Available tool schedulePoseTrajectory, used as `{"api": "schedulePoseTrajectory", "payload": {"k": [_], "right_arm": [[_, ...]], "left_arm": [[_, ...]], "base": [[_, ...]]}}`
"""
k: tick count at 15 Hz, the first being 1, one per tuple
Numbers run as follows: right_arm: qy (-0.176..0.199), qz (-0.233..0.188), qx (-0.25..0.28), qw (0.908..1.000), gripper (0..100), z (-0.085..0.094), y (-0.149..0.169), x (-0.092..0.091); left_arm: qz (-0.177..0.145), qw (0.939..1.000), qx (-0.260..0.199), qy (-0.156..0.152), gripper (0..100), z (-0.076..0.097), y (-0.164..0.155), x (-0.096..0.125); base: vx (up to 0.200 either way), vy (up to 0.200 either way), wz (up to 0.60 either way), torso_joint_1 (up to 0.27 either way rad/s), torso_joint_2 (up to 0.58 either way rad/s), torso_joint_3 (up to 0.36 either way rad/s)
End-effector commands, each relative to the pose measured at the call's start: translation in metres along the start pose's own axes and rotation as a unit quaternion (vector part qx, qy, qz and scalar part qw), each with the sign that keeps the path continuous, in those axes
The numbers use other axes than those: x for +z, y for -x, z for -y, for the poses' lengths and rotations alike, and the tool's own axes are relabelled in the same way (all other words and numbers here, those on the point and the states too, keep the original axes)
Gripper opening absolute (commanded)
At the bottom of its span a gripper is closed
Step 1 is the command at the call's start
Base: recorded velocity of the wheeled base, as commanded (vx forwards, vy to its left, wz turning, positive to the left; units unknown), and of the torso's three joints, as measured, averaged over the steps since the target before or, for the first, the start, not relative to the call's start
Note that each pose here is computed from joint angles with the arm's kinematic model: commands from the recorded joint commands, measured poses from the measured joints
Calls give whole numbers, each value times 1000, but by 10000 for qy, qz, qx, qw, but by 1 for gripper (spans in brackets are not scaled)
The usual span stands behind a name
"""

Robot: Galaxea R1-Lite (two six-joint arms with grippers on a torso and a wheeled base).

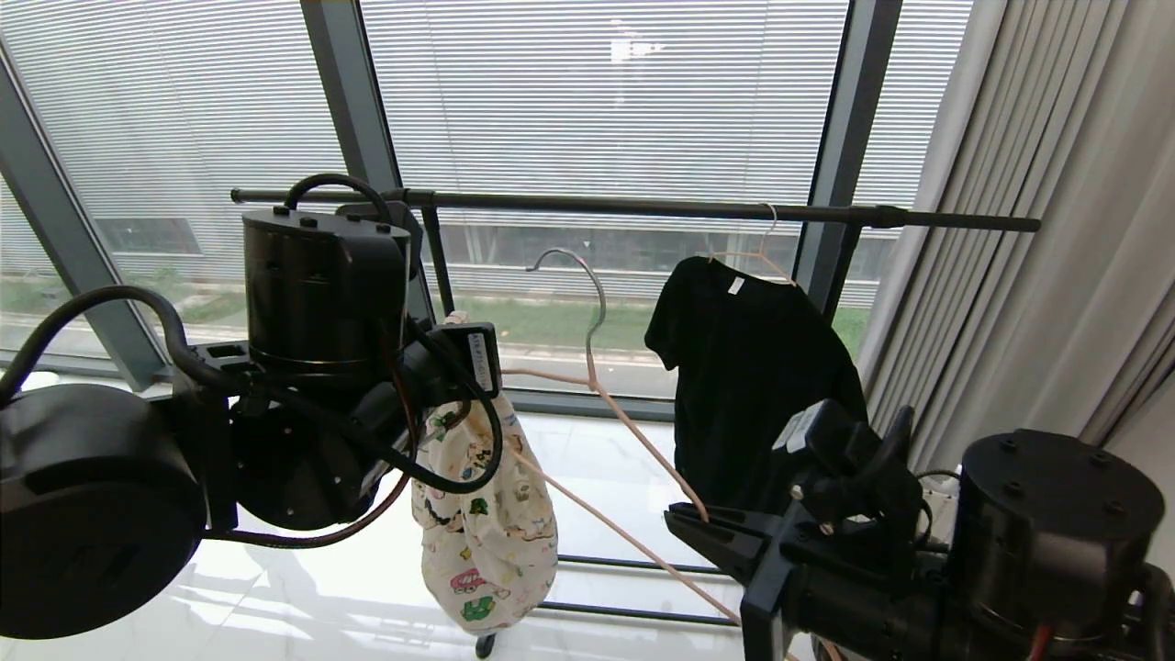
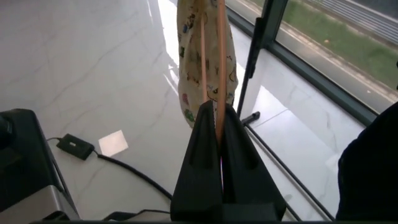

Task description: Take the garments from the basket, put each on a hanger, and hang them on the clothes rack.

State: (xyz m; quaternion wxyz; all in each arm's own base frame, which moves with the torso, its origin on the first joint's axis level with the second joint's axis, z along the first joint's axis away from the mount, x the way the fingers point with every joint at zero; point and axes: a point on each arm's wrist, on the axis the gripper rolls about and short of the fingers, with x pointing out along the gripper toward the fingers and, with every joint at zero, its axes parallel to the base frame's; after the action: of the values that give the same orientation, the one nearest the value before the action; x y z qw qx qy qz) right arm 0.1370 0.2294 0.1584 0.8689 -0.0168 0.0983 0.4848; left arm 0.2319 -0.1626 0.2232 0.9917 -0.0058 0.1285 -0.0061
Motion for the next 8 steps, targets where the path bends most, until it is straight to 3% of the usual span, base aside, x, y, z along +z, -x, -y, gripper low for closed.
{"api": "schedulePoseTrajectory", "payload": {"k": [1, 8], "right_arm": [[-82, -36, -54, 9999, 0, 2, -18, -2], [-400, 289, -344, 9982, 0, 3, -77, 11]], "left_arm": [[57, 10000, -48, 32, 0, 1, 4, 3], [420, 9984, -171, 352, 0, 5, 9, 29]], "base": [[0, 0, 0, 0, 0, 0], [0, 0, 0, 0, 0, 0]]}}
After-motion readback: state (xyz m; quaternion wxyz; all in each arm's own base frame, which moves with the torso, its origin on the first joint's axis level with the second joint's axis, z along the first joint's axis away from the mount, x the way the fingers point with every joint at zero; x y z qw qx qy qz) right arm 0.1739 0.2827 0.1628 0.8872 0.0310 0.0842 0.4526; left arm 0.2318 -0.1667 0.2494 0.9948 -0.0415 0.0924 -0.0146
